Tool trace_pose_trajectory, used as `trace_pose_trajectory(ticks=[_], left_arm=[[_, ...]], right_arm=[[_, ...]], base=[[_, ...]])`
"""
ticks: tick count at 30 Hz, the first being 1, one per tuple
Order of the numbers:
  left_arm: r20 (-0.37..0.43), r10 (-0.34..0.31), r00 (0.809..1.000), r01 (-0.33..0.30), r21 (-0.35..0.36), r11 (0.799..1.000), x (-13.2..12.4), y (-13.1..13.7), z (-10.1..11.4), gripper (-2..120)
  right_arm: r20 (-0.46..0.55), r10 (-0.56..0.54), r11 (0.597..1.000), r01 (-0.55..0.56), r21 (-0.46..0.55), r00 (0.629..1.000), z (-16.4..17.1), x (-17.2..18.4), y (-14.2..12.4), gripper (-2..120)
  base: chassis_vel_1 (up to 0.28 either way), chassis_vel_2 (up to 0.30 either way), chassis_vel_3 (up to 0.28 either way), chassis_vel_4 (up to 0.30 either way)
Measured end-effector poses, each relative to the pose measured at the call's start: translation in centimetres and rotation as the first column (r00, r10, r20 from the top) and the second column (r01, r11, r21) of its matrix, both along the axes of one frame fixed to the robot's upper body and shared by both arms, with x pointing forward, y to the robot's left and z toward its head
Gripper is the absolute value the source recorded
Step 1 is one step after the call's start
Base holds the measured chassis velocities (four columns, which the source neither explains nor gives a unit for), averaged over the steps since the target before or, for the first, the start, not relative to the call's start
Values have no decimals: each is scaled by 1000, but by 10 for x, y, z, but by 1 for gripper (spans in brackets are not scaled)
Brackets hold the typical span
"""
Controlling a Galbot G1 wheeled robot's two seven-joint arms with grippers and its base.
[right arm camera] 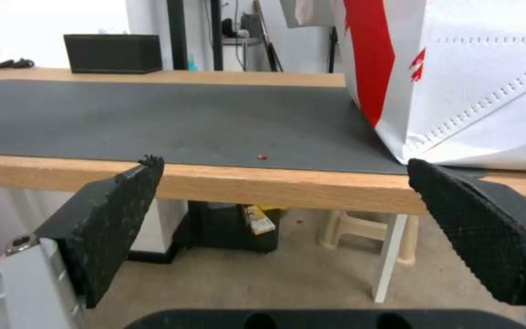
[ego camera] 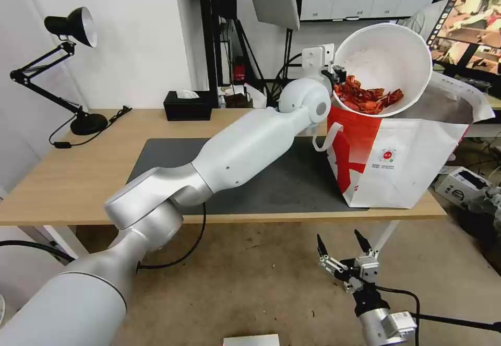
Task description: Pick up the trash from the table and place it into the takeout bag.
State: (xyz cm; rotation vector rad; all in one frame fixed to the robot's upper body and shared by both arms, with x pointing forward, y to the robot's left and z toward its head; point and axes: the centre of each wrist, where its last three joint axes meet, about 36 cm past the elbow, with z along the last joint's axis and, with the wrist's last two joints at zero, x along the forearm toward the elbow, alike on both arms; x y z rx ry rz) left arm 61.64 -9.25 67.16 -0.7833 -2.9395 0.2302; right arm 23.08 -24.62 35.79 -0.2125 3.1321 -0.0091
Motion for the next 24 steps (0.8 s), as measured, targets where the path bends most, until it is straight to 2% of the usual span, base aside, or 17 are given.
trace_pose_trajectory(ticks=[2,4,6,7,9,10,13,17,24], left_arm=[[52,-2,999,0,46,999,-3,-3,-3,0],[69,-2,998,-2,62,998,-3,-4,-5,0],[122,-26,992,12,111,994,-5,-7,-9,0],[122,-26,992,12,111,994,-5,-7,-9,0],[155,-70,985,47,148,988,-7,-9,-12,0],[155,-70,985,47,148,988,-7,-9,-12,0],[166,-139,976,111,166,980,-10,-11,-12,0],[166,-181,969,149,185,971,-11,-12,-10,0],[148,-213,966,178,219,959,-8,-12,-12,0]], right_arm=[[0,0,1000,0,0,1000,0,0,0,100],[0,0,1000,0,0,1000,0,0,0,100],[0,0,1000,0,0,1000,0,0,0,100],[0,0,1000,0,0,1000,0,0,0,100],[0,0,1000,0,0,1000,0,0,0,100],[0,0,1000,0,0,1000,0,0,0,100],[0,0,1000,0,0,1000,0,0,0,100],[0,0,1000,0,0,1000,0,0,0,100],[0,0,1000,0,0,1000,0,0,0,100]], base=[[0,0,0,0],[0,0,0,0],[0,0,0,0],[0,0,0,0],[0,0,0,0],[0,0,0,0],[0,0,0,0],[0,0,0,0],[0,0,0,0]])
